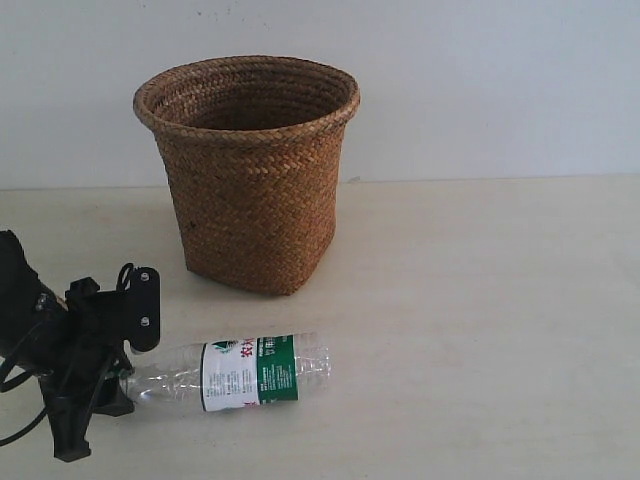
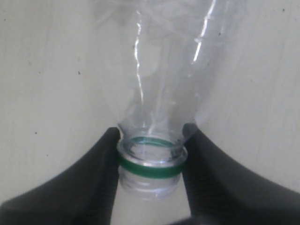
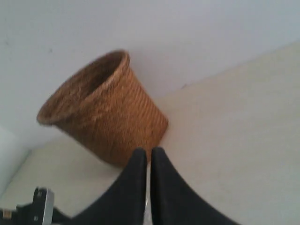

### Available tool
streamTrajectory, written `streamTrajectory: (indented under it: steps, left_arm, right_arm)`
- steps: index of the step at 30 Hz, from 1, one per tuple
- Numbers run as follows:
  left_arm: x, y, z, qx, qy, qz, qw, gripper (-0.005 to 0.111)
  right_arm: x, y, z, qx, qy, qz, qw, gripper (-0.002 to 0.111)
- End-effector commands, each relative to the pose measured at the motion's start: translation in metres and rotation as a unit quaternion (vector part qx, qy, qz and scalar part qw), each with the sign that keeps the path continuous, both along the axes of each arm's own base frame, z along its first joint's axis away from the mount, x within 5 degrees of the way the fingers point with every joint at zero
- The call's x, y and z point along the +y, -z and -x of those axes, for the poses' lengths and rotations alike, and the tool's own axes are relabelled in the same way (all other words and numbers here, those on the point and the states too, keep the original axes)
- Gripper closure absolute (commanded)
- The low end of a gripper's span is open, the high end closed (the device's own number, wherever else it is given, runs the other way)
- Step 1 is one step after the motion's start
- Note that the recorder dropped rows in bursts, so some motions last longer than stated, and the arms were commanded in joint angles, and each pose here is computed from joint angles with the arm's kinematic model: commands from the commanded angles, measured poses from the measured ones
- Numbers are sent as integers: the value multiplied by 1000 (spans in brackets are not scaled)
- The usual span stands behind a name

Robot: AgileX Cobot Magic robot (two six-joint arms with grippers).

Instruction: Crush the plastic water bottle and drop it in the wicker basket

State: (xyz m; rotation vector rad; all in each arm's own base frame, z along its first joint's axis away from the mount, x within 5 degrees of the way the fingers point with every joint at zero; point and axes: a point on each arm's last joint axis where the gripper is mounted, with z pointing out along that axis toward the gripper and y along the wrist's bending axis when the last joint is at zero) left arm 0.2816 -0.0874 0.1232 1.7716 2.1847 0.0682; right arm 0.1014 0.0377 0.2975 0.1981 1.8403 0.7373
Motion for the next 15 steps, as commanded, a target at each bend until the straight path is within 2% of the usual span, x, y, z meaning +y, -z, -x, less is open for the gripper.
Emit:
streamTrajectory:
  steps: [1, 4, 7, 13, 15]
  left_arm:
    - [-2, 0, 0, 2, 3, 0, 1000, 103]
    - [-2, 0, 0, 0, 3, 1, 1000, 103]
    - [-2, 0, 0, 0, 3, 1, 1000, 103]
    - [-2, 0, 0, 0, 2, 1, 1000, 103]
    - [-2, 0, 0, 0, 2, 1, 1000, 103]
  right_arm:
    - [24, 6, -45, 64, -119, -12, 991, 108]
    - [37, 18, -73, 91, -173, -30, 980, 108]
    - [52, 31, -96, 126, -191, -27, 973, 108]
    - [97, 47, -122, 142, -176, 54, 973, 108]
    - [117, 51, -123, 145, -192, 72, 968, 108]
